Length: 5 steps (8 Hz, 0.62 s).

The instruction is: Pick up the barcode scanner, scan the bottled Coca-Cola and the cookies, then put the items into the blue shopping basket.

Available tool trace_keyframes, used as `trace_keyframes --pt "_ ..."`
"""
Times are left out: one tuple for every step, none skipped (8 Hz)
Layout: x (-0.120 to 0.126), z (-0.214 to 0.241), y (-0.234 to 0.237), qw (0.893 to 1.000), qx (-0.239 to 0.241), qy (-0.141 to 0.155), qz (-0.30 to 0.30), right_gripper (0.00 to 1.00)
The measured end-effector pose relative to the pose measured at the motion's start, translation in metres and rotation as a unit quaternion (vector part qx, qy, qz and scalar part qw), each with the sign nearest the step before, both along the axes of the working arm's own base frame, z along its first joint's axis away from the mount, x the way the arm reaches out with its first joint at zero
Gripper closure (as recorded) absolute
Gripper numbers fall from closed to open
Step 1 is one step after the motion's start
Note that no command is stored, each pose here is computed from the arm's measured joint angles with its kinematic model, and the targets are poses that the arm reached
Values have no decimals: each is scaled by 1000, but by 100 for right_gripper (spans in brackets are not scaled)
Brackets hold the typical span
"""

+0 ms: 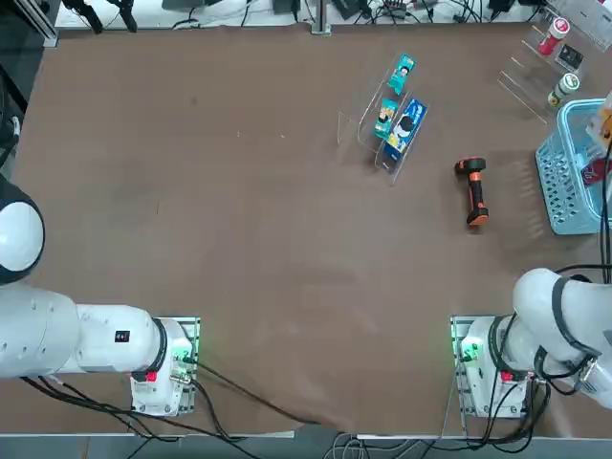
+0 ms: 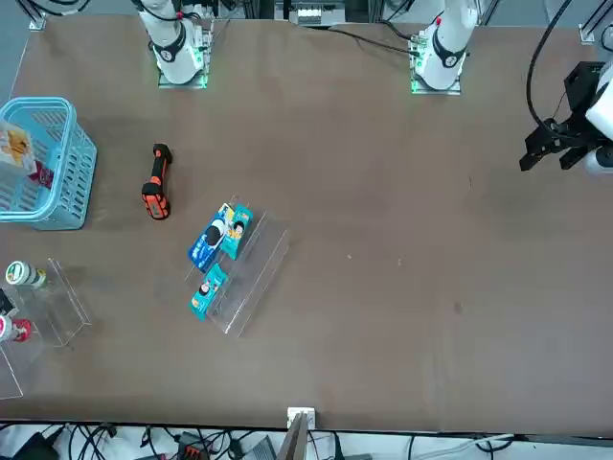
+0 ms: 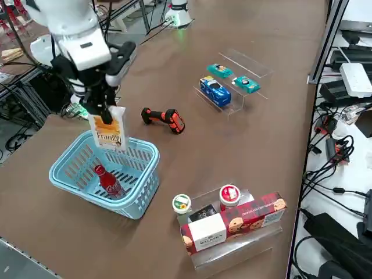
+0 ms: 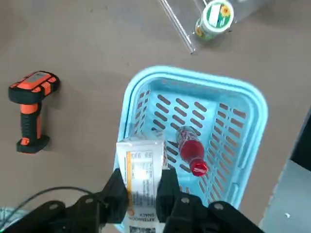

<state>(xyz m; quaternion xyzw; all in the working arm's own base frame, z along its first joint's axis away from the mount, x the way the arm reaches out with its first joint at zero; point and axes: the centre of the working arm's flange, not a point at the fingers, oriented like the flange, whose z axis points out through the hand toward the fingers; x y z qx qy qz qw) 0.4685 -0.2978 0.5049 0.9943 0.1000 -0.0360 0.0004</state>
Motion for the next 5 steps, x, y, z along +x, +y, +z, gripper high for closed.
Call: trace_keyframes --pt "-14 -23 -4 1000 3 -8 -2 69" --pt "-25 -47 -10 1000 4 -17 -1 69" --pt "-35 -72 -17 1000 1 -26 0 69" --pt "-45 -96 -22 999 -2 -33 -1 69" --pt "-52 -114 -25 999 -1 -33 -4 69"
